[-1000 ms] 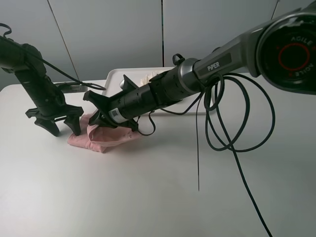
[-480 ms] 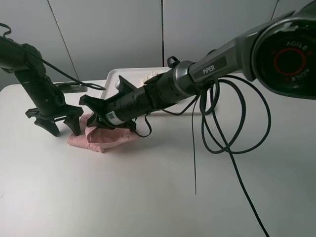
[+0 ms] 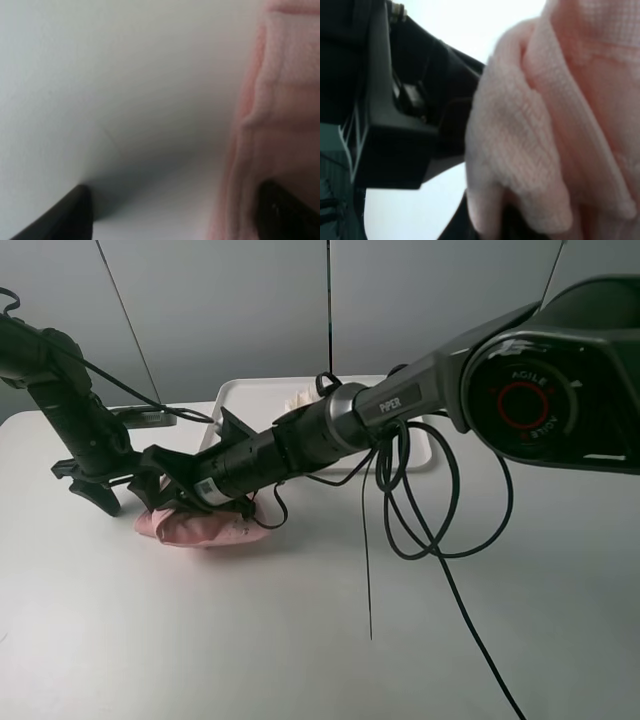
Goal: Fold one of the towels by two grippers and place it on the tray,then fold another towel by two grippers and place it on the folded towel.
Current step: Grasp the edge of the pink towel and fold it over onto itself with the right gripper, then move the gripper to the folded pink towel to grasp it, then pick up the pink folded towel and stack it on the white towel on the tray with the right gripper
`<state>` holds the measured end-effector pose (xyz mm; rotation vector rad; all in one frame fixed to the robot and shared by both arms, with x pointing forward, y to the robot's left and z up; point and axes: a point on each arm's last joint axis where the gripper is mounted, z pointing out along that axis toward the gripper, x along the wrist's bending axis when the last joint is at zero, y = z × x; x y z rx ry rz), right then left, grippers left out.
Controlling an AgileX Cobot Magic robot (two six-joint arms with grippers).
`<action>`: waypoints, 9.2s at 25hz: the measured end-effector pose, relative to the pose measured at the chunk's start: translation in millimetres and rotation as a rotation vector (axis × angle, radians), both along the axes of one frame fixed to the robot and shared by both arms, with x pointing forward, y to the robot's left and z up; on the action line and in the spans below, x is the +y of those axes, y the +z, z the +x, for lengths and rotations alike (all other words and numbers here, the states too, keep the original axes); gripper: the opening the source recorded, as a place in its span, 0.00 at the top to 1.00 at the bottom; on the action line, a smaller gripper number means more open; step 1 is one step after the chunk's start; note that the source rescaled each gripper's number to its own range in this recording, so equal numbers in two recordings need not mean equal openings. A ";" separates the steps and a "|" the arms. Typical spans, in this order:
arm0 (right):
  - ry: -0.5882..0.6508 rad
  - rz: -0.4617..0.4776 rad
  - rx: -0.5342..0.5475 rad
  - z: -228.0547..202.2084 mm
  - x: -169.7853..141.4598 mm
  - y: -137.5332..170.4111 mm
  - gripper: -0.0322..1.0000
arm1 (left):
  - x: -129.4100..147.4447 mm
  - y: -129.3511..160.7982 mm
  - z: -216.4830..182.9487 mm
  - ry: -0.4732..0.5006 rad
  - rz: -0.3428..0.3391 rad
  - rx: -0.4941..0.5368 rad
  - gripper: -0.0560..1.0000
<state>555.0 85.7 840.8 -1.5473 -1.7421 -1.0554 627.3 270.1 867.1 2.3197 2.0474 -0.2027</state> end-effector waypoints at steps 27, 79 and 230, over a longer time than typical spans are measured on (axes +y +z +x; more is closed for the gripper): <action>-0.013 -0.002 0.016 0.4 0.0 -1.6 0.79 | 19.7 94.7 44.8 -0.020 -0.067 -0.173 0.12; 0.830 -0.498 -0.351 -33.9 -49.8 73.9 0.17 | 51.6 104.6 46.7 0.034 -0.140 -0.188 0.12; 0.051 -0.342 -0.364 146.0 -118.4 134.0 0.92 | 50.1 104.7 46.2 0.025 -0.147 -0.183 0.12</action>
